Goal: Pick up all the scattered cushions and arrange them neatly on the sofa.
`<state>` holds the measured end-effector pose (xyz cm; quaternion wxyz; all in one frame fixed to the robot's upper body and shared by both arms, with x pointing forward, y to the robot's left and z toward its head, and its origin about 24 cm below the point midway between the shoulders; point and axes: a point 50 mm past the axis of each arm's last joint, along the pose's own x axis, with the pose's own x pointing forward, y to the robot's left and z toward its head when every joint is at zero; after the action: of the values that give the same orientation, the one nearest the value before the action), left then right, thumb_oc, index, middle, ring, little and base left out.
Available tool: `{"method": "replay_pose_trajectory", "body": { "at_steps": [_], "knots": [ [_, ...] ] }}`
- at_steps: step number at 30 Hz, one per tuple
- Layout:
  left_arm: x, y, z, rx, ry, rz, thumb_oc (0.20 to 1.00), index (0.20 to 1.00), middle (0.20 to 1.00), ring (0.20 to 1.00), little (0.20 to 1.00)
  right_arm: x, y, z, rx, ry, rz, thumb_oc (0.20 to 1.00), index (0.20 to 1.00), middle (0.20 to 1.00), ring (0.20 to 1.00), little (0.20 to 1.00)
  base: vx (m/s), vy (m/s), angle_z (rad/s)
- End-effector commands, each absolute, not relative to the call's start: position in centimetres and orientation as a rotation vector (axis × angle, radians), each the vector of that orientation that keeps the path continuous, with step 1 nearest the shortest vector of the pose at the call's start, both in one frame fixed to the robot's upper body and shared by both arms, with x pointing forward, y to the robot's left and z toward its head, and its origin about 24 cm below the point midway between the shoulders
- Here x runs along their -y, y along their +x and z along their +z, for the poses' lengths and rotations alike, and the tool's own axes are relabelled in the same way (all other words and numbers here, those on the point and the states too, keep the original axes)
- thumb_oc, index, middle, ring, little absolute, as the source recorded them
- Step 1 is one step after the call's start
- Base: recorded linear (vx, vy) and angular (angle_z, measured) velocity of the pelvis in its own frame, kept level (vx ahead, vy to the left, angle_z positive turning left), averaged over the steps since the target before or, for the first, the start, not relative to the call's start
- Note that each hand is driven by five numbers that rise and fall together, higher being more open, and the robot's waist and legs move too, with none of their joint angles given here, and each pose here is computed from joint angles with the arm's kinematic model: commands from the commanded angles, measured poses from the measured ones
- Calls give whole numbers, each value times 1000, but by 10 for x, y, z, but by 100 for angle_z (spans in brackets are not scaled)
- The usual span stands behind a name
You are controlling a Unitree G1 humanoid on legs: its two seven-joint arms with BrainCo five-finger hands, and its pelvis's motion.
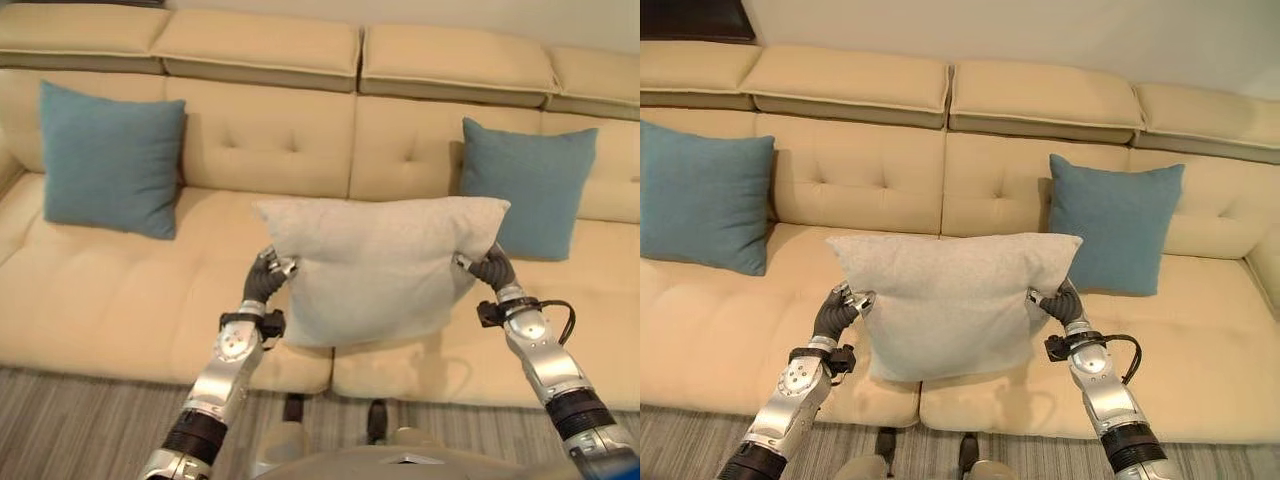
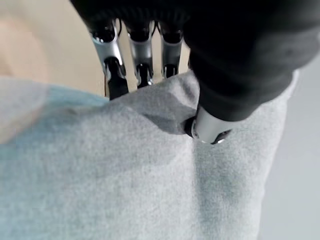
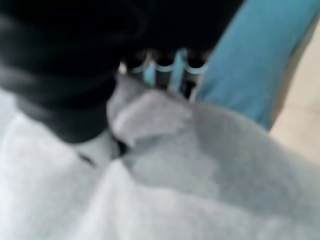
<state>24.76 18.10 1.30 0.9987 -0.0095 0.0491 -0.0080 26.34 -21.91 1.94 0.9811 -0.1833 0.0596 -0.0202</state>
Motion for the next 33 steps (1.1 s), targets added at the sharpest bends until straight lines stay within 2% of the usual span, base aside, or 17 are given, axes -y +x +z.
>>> {"method": "replay_pose_trajectory", "body": {
  "at_steps": [1,9,13,24,28,33],
  "knots": [
    [-179,257,63,165,-20,-51,200,200,200,200,200,214,278,58,87,-363,-48,200,200,200,200,200,70,94,-22],
    [-187,273,90,278,63,2,200,200,200,200,200,204,296,94,239,-387,-82,200,200,200,200,200,82,102,-17],
    [-180,299,123,392,116,10,200,200,200,200,200,187,317,134,386,-409,-67,200,200,200,200,200,6,16,-22],
    [-178,337,175,530,207,79,200,200,200,200,200,161,348,199,580,-515,-75,200,200,200,200,200,-43,-15,-5],
    [-179,356,208,593,264,112,200,200,200,200,200,166,362,230,629,-539,-135,200,200,200,200,200,-70,-12,0],
    [-187,379,278,701,436,186,200,200,200,200,200,176,380,270,656,-571,-229,200,200,200,200,200,-30,8,-4]
  ]
}}
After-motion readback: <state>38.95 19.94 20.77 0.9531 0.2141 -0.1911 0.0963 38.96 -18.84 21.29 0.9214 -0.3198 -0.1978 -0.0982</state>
